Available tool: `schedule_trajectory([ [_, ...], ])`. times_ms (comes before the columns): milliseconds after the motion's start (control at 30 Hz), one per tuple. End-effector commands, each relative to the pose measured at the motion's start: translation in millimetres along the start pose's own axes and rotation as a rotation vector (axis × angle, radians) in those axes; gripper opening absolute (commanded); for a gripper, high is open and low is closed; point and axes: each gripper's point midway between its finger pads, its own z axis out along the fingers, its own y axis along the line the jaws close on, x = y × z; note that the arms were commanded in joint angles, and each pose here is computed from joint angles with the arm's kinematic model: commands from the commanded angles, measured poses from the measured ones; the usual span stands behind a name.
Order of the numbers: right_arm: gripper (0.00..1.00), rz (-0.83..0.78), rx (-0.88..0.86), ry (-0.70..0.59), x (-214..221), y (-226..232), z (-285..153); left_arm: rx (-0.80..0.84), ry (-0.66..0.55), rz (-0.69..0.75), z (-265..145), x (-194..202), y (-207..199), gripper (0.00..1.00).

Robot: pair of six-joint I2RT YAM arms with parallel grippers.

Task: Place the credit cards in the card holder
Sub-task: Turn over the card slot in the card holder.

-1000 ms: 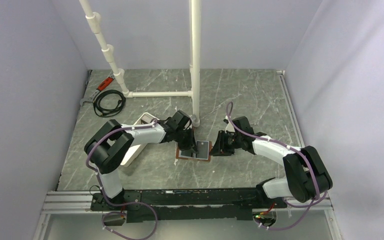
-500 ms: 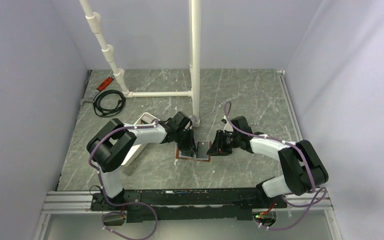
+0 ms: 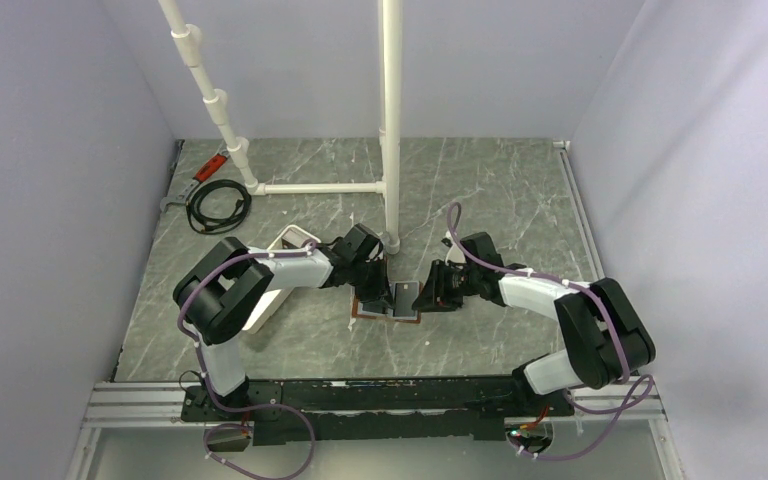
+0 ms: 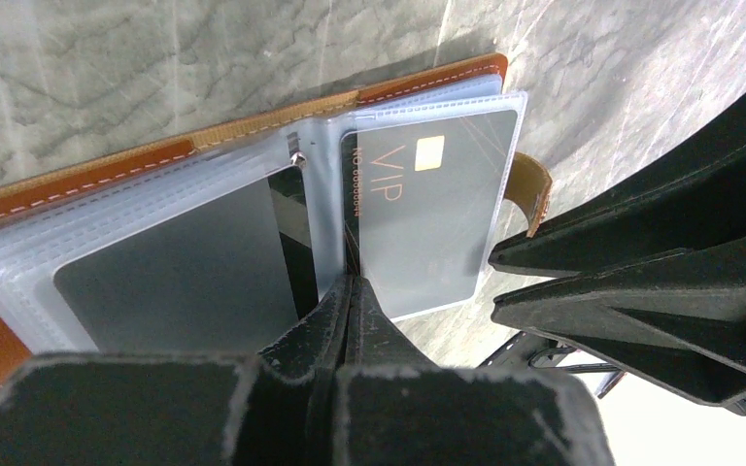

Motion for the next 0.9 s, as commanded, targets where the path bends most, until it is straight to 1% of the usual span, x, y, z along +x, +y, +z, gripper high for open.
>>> schedule_trajectory([
  [0, 0.31, -0.034, -0.056, -0.025, -12, 17, 1, -0.046, 0.001, 0.006, 8, 4, 17, 0.00],
  [300, 0.32, -0.044, -0.084, -0.021, -13, 24, 7, -0.042, 0.000, 0.005, 7, 3, 16, 0.00],
  [467, 0.31, -0.039, -0.140, -0.030, -16, 38, 5, -0.017, -0.011, 0.015, 1, 0, 7, 0.00],
  [500, 0.31, -0.042, -0.144, -0.034, -17, 40, 4, -0.005, -0.016, 0.019, -2, -1, 3, 0.03],
  [567, 0.32, -0.051, -0.146, -0.038, -18, 42, 3, 0.011, -0.032, 0.029, -13, -5, -6, 0.13],
  [633, 0.35, -0.057, -0.150, -0.034, -19, 44, 5, 0.039, -0.053, 0.040, -28, -10, -16, 0.25],
  [700, 0.37, -0.070, -0.160, -0.032, -21, 49, 8, 0.076, -0.073, 0.044, -44, -15, -24, 0.34],
  [767, 0.38, -0.086, -0.161, -0.025, -21, 57, 15, 0.093, -0.092, 0.044, -64, -19, -26, 0.40],
  [867, 0.39, -0.114, -0.193, -0.024, -25, 81, 27, 0.074, -0.151, 0.035, -104, -24, -18, 0.47],
])
